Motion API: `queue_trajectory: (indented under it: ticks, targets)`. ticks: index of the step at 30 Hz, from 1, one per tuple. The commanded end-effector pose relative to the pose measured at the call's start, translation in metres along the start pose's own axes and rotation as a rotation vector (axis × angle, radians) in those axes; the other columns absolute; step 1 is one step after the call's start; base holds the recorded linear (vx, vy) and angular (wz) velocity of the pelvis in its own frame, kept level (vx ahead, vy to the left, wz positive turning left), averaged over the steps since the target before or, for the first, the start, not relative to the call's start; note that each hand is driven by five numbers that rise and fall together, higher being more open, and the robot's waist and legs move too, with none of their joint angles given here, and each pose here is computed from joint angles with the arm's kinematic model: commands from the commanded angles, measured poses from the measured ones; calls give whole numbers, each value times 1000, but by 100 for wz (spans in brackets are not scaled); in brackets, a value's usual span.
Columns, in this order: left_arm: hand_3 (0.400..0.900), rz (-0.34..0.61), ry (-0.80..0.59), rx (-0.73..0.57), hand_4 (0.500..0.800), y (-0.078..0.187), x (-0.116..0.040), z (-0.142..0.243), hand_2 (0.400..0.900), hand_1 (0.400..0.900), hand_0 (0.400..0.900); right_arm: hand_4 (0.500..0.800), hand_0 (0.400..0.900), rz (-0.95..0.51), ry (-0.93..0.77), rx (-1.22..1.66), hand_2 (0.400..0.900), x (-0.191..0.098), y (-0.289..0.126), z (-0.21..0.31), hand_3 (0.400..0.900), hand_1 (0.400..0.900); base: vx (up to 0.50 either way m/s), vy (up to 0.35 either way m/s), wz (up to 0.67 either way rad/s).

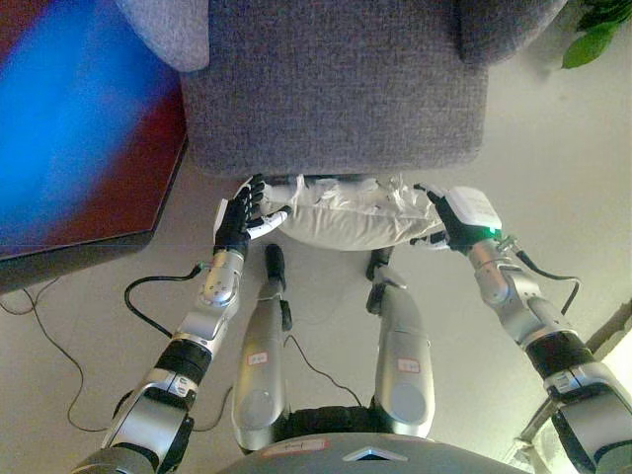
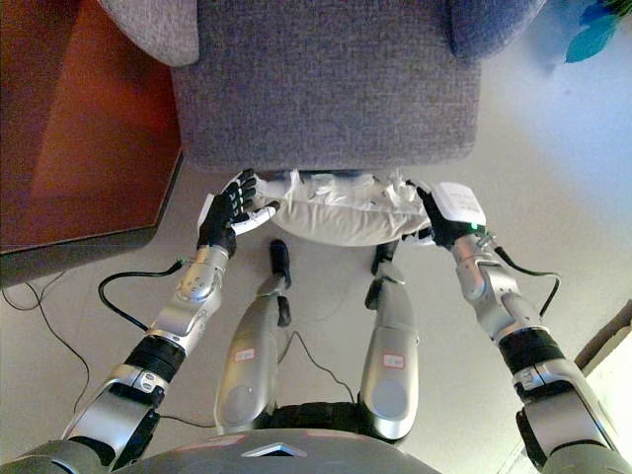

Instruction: Pick up the pillow and put it on the sofa.

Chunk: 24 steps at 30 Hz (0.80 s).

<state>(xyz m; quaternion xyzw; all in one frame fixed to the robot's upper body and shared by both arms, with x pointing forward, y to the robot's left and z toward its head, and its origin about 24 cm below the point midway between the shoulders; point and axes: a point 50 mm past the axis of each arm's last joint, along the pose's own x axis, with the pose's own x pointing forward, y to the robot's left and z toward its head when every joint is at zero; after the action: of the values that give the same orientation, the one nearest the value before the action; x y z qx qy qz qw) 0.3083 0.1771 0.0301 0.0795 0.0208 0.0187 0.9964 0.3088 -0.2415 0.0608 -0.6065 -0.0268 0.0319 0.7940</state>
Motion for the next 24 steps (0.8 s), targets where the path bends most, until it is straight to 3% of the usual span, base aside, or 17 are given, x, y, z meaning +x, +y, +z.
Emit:
queue_trajectory:
  ticks: [1,10,24]
  targets:
    - [900,38,-174,-65,800,3,3,31,900,900,900,800,900,-131,-72,-38,900,8,-26,10,900,900,-74,35,-1]
    - [900,39,-293,-113,800,0,8,62,900,900,900,800,900,-280,-89,-73,900,28,-61,19,900,900,-60,26,2]
    - [900,58,-353,-124,800,9,12,83,900,900,900,800,900,-346,-148,-84,900,54,-105,44,900,900,14,2,0]
